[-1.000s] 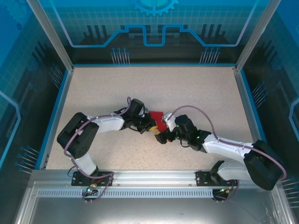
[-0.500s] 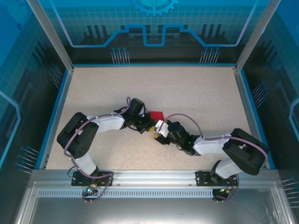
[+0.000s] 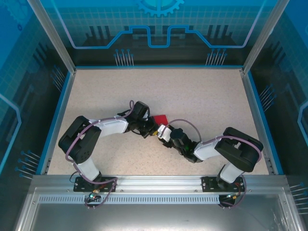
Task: Fold a paper plane with a square sheet of paper (pick it up from the middle)
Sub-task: Fold the wing for the fifth time at the center of the table.
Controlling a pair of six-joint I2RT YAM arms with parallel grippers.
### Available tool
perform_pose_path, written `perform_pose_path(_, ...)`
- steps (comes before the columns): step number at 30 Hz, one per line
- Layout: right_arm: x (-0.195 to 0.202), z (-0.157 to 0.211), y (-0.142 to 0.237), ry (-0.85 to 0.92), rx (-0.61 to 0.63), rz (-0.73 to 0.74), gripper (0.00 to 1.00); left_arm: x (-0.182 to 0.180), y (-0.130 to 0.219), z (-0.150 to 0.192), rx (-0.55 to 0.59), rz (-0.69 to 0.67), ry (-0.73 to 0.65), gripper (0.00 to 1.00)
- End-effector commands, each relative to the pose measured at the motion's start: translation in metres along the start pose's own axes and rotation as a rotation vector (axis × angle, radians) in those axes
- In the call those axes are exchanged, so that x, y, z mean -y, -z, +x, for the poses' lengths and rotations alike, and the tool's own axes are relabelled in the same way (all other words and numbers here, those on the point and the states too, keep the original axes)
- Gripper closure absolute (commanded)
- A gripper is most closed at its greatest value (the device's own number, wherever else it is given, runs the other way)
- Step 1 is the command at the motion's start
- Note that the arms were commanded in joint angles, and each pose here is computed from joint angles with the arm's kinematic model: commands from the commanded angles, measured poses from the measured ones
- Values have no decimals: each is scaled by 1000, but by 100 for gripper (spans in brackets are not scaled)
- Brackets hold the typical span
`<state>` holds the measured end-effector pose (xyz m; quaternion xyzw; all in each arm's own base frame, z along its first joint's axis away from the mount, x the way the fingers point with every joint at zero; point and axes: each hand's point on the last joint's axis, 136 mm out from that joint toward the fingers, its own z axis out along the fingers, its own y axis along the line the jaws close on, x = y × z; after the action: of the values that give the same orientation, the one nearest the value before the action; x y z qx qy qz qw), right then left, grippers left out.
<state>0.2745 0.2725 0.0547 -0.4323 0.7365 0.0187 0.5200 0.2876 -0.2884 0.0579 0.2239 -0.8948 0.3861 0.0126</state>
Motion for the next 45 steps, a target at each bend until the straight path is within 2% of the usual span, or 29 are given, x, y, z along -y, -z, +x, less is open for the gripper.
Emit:
perform_pose_path(1, -4, -2, 2, 37, 14, 15, 57, 12, 9, 0, 17, 9, -13, 100)
perform_pose_path(9, -10, 3, -5, 86, -7, 40, 71, 12, 12, -1, 19, 8, -6, 98)
perform_pose_path(15, -6, 1, -6, 74, 2, 67, 75, 15, 16, -3, 25, 8, -7, 96)
perform_pose_path(23, -8, 0, -9, 46, 4, 58, 72, 15, 16, -3, 22, 5, -5, 96)
perform_pose_path(29, -7, -7, -11, 3, 26, 41, 75, 11, 15, -4, 22, -9, -1, 96)
perform_pose_path(36, -5, -8, -9, -49, 30, 31, 67, 9, 14, -4, 19, -17, 1, 96)
perform_pose_path(45, 4, -13, -8, -72, 43, 72, 64, 5, 12, -4, 14, -30, 10, 96)
